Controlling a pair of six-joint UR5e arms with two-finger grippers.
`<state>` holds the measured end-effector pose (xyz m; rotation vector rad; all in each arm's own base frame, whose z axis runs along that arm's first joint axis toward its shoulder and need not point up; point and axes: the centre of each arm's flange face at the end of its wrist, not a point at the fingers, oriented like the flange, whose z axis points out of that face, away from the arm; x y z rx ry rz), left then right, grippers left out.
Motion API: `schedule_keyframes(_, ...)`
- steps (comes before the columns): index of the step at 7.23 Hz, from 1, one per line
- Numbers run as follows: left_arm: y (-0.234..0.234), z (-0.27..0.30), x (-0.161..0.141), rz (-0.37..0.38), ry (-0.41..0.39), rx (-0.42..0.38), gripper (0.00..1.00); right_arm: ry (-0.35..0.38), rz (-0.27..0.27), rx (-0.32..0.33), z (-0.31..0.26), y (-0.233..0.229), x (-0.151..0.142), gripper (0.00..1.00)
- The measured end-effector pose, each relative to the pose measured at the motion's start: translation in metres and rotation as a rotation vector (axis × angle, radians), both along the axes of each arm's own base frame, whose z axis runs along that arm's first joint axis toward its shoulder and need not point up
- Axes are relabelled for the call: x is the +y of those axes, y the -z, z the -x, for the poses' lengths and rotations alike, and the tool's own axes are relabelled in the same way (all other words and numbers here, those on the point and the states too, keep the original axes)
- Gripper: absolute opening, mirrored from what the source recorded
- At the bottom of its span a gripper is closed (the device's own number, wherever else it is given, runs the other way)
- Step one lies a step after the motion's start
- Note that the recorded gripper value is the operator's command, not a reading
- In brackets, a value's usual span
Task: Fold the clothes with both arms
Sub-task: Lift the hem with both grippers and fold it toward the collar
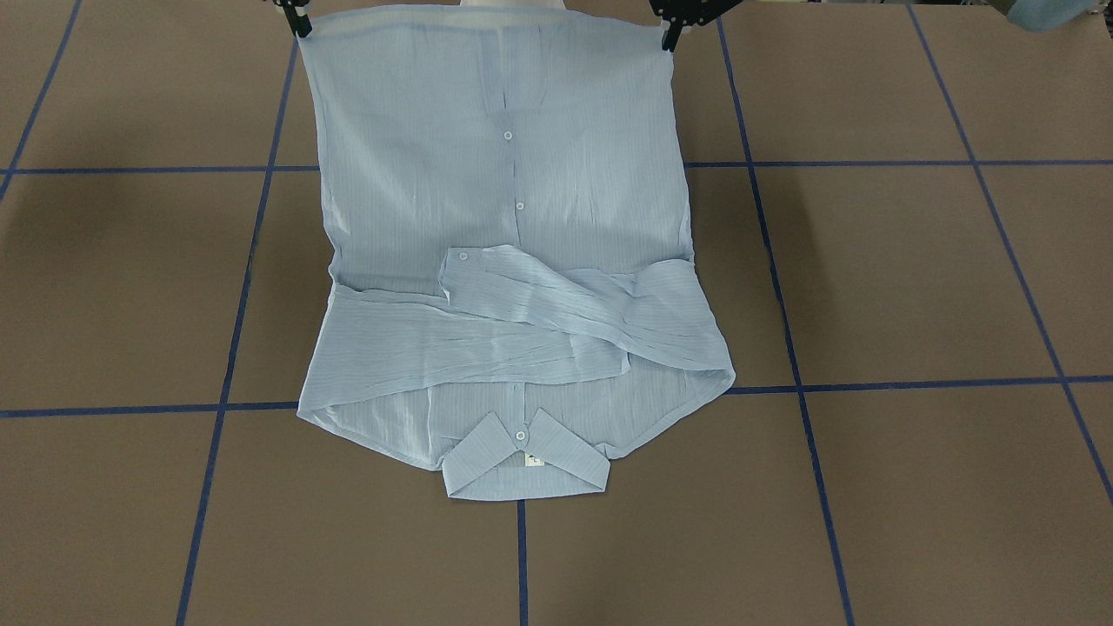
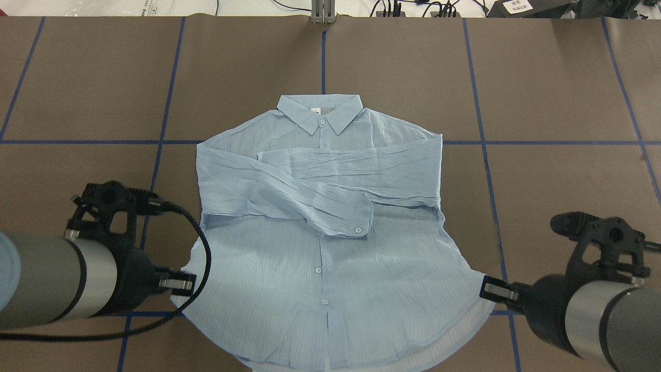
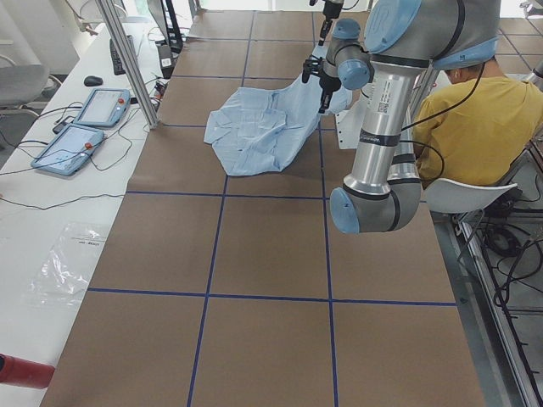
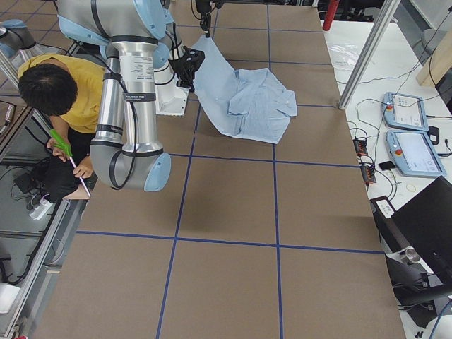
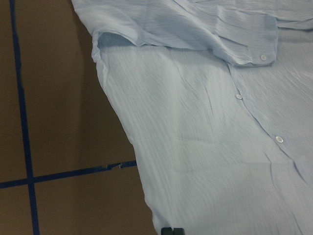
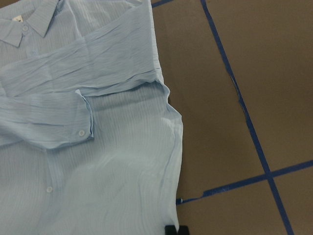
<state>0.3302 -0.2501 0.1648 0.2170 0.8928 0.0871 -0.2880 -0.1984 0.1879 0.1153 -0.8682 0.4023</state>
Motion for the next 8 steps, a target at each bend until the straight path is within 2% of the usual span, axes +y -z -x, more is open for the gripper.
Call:
schedule_keyframes(2,-0.008,0.01,-0.075,-0.072,0.089,-0.079,0.0,-0.102,-0.058,0.025,0.008,0.026,-0.059,0.0)
schedule_keyframes(4,-0.01,-0.003,-0.144,-0.09,0.189,-0.126,0.0,-0.2,-0.111,0.098,0.019,0.029,-0.135,0.0)
schedule_keyframes(6,-0.038,-0.037,-0.208,-0.115,0.266,-0.14,0.0,-0.265,-0.142,0.127,0.057,0.001,-0.214,0.0)
schedule_keyframes(8,-0.087,-0.079,-0.261,-0.144,0.319,-0.153,0.0,-0.278,-0.158,0.151,0.103,-0.049,-0.269,0.0)
